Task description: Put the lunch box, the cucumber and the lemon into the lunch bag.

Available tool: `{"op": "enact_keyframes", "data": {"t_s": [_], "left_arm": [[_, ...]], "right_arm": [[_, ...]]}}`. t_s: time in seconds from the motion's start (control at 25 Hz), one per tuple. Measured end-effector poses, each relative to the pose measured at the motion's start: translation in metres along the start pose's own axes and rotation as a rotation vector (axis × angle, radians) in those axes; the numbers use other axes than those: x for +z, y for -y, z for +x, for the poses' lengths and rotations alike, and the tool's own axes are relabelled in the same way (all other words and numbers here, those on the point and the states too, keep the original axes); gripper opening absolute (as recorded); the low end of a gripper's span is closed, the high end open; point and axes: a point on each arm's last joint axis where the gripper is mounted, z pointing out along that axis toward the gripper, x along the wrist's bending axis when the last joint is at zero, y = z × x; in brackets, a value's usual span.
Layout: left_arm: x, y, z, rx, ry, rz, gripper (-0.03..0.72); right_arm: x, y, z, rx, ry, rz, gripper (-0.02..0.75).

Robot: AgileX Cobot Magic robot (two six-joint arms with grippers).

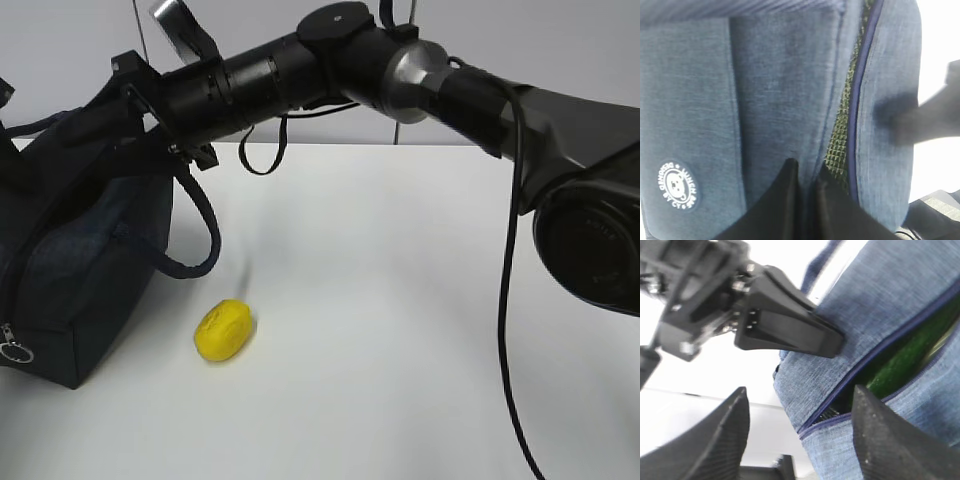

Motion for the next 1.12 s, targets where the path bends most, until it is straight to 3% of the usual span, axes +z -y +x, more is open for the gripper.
{"op": "enact_keyframes", "data": {"t_s": [0.08,0.28,0.6,0.84,1.12], "left_arm": [[0.001,0.000,0.001,0.000,-0.002,0.002,0.019],[0.004,-0.002,0.003,-0.007,-0.003,0.006,0.019],[0.011,-0.003,0.008,-0.018,-0.001,0.022,0.019],[0.011,-0.004,0.008,-0.018,-0.002,0.020,0.020],[0.011,-0.003,0.008,-0.018,-0.004,0.021,0.020]], "right_arm": [[-0.004,-0.005,0.011,-0.044,0.020,0.012,0.481],[-0.019,-0.015,0.025,-0.111,0.228,0.036,0.477],[-0.034,-0.020,0.040,-0.135,0.454,0.022,0.477],[-0.035,-0.016,0.055,-0.182,0.686,0.034,0.477],[-0.053,-0.005,0.069,-0.181,0.802,0.075,0.476]]}}
